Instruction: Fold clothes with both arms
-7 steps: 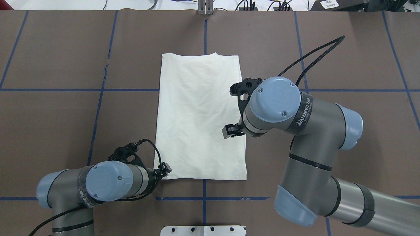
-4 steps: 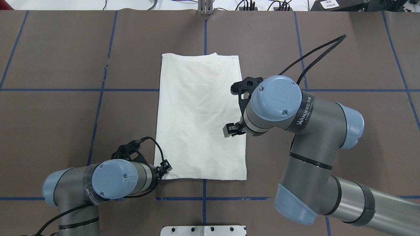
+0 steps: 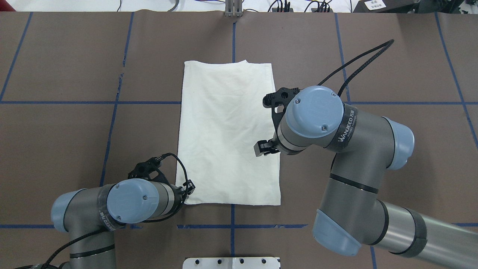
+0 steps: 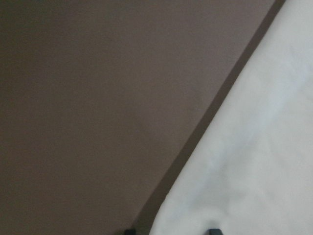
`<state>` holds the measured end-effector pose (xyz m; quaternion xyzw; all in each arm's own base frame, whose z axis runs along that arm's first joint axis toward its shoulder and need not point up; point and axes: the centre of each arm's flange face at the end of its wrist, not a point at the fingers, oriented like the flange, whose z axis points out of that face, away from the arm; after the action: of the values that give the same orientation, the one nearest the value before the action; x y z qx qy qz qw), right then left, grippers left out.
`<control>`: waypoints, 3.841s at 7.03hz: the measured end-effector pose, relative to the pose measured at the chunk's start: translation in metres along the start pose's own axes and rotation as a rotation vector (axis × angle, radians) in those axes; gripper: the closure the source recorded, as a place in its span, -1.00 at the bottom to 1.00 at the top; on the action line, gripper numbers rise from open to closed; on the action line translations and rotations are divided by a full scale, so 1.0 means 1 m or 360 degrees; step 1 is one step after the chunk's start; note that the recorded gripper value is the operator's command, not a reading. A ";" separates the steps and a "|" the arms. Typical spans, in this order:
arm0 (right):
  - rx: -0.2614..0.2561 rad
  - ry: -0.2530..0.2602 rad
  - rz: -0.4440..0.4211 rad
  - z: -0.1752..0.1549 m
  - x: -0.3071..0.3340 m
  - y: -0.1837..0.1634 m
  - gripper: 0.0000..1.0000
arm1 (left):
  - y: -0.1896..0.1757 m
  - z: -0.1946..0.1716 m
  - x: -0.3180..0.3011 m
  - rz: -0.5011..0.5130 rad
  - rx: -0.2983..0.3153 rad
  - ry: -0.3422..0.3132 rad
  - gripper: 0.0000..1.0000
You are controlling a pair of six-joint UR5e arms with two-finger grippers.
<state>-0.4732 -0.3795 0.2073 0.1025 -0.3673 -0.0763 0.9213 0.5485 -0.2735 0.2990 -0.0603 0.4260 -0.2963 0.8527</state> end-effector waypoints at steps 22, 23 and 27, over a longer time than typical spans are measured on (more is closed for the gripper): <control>-0.0019 -0.0035 0.1338 0.096 -0.062 0.104 -1.00 | 0.014 -0.028 0.010 0.0071 -0.0074 0.0080 1.00; -0.0017 -0.0020 0.1340 0.101 -0.062 0.105 -1.00 | 0.014 -0.027 0.010 0.0071 -0.0073 0.0078 1.00; -0.0017 0.0008 0.1340 0.110 -0.062 0.105 -1.00 | 0.014 -0.026 0.009 0.0071 -0.0073 0.0077 1.00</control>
<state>-0.5869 -0.2793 0.2699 -0.0613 -0.3744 0.3053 0.8734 0.5395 -0.2634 0.2713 -0.0631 0.4546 -0.2687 0.8468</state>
